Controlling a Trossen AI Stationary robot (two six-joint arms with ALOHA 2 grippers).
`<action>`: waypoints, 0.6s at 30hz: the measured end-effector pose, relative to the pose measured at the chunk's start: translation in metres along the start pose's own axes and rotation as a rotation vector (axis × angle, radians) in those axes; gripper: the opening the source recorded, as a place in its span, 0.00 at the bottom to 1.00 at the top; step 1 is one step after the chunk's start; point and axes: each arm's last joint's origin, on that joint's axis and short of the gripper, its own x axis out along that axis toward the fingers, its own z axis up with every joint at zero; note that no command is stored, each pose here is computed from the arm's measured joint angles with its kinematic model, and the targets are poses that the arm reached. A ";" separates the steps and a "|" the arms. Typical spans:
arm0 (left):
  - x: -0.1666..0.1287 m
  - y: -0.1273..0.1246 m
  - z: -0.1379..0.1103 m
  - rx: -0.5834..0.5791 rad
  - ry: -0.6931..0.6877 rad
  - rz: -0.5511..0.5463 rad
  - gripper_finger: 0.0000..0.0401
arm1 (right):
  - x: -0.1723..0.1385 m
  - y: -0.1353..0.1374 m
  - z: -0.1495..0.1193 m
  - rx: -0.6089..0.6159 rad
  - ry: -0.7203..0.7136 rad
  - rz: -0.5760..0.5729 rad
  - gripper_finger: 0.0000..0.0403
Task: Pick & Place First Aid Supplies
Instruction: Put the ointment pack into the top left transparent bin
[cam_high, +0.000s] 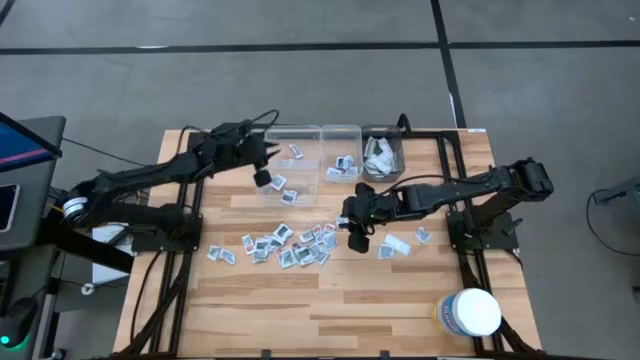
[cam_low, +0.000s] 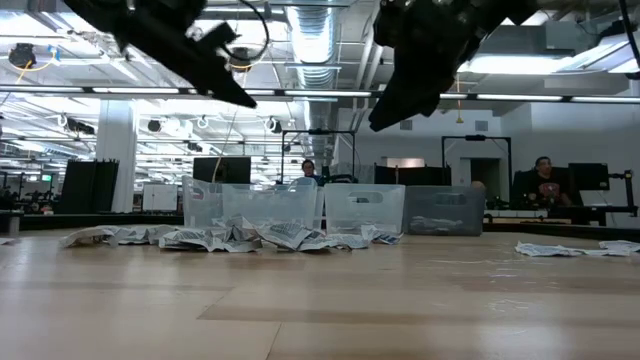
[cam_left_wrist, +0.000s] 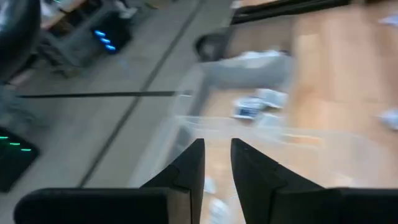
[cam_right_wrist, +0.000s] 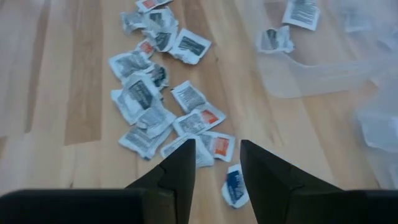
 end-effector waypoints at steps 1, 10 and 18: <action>-0.008 -0.004 0.001 -0.015 0.006 -0.029 0.20 | 0.000 -0.002 0.000 0.004 0.000 -0.005 0.30; -0.056 -0.044 -0.002 -0.320 0.170 -0.299 0.20 | 0.002 -0.012 0.003 -0.003 -0.006 -0.025 0.30; -0.069 -0.086 -0.029 -0.506 0.509 -0.515 0.19 | 0.002 -0.011 0.002 -0.053 -0.004 -0.024 0.30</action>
